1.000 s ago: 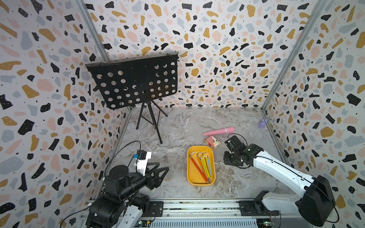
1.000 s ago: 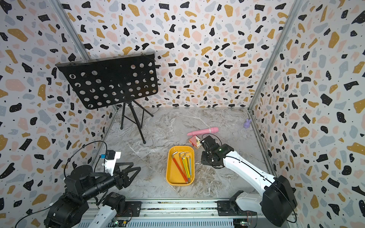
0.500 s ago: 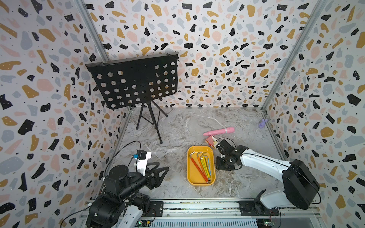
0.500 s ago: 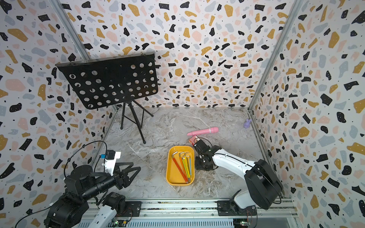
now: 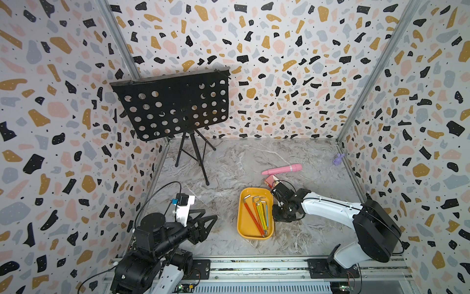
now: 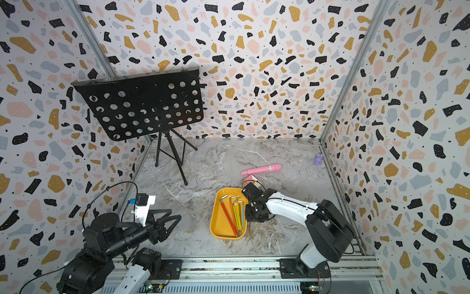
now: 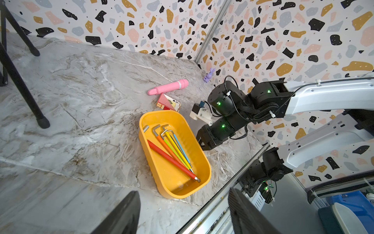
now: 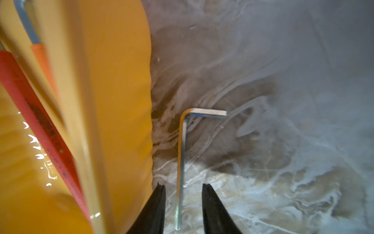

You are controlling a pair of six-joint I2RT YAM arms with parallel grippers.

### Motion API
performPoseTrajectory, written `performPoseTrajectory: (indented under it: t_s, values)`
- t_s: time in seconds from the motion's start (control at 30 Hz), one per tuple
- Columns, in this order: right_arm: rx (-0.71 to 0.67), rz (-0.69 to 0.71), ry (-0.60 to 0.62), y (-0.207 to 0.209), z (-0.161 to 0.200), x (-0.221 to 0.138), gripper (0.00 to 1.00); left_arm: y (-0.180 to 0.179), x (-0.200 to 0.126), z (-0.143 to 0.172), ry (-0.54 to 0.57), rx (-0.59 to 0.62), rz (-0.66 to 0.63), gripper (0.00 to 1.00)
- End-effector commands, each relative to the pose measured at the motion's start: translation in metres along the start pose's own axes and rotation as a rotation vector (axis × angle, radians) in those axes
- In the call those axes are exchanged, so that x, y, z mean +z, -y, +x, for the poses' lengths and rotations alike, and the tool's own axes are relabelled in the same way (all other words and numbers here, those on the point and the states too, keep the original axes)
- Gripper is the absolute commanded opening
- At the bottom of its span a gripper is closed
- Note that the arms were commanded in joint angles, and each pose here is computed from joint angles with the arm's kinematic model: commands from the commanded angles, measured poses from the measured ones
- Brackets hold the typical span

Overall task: Put the hex key on the desktop into the storage box
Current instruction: Move the storage box to the center of the board, then pick up the Allen key from the center of the board.

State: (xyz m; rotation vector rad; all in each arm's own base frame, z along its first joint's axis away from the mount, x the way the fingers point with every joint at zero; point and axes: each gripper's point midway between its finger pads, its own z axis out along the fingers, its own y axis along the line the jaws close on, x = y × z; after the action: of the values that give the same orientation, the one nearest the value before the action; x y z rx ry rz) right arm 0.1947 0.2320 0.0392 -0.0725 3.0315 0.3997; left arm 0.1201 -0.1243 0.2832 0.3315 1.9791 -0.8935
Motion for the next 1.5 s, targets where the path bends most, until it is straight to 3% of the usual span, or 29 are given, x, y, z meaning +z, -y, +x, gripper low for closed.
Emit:
performPoseTrajectory:
  t_s: [0.0, 0.63, 1.47]
  values:
    - [-0.011, -0.034, 0.033, -0.019, -0.01, -0.008, 0.36, 0.004, -0.001, -0.01, 0.045, 0.038, 0.017, 0.73]
    - [0.017, 0.134, 0.039, 0.016, -0.01, 0.018, 0.37, 0.004, -0.001, -0.01, 0.047, 0.04, 0.017, 0.73]
    - [0.078, 0.294, 0.037, 0.075, -0.009, 0.008, 0.23, 0.004, 0.0, -0.01, 0.042, 0.038, 0.019, 0.73]
